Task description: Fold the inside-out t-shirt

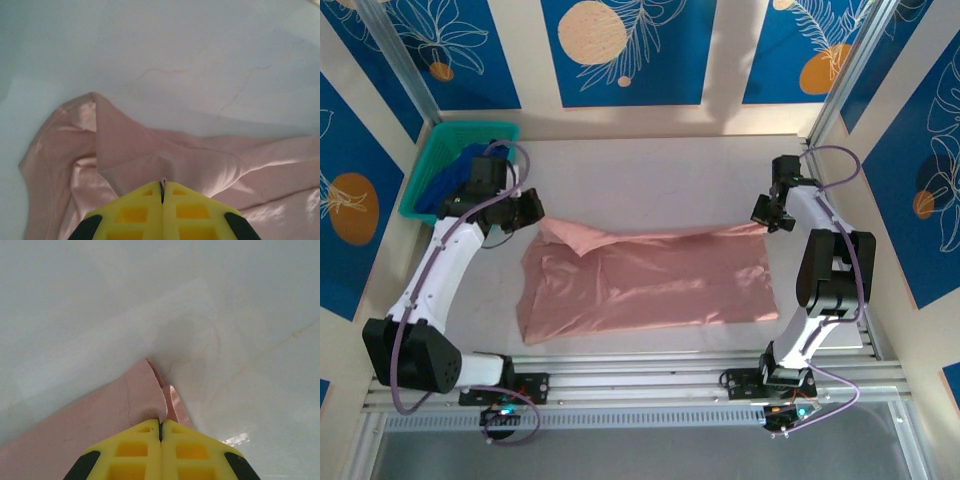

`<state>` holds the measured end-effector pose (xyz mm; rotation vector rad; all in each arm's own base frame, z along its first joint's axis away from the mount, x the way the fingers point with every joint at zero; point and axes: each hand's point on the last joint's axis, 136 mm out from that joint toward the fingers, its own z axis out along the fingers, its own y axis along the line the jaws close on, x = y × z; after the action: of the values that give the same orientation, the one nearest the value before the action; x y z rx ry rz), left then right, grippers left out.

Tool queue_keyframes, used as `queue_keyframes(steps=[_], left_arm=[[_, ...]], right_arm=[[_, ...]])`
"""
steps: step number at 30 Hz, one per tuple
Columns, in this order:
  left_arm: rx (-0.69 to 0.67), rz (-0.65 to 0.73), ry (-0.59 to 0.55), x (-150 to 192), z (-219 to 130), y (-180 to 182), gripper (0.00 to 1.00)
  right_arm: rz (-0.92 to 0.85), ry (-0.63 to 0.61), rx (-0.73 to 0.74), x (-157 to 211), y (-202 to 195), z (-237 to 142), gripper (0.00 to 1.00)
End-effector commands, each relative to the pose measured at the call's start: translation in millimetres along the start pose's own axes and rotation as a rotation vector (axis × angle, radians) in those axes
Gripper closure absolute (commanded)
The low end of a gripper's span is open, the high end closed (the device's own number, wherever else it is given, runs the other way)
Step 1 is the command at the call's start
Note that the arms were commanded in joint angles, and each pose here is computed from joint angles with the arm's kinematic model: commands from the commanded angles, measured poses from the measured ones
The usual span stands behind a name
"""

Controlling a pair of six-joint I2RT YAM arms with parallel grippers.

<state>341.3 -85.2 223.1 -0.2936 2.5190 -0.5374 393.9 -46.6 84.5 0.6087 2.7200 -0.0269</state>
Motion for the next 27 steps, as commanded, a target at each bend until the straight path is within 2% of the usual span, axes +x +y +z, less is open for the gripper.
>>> queue_keyframes(steps=[1, 11, 20, 27], left_arm=[[-0.006, -0.005, 0.062, 23.7, -10.9, 7.9, 1.00], [-0.061, -0.007, 0.127, 56.5, -13.8, 30.5, 1.00], [-0.093, 0.000, 0.157, 71.7, -17.2, 42.4, 1.00], [-0.085, -0.016, 0.192, 85.9, -6.4, 48.9, 1.00]], right_arm=[[0.001, -0.014, 0.024, 5.0, -9.0, -8.5, 0.94], [0.025, 0.041, 0.058, 39.2, -20.9, -8.4, 0.93], [0.051, 0.082, 0.072, 66.0, -28.3, -9.8, 0.91], [0.079, 0.121, 0.083, 84.8, -32.6, -4.4, 0.86]])
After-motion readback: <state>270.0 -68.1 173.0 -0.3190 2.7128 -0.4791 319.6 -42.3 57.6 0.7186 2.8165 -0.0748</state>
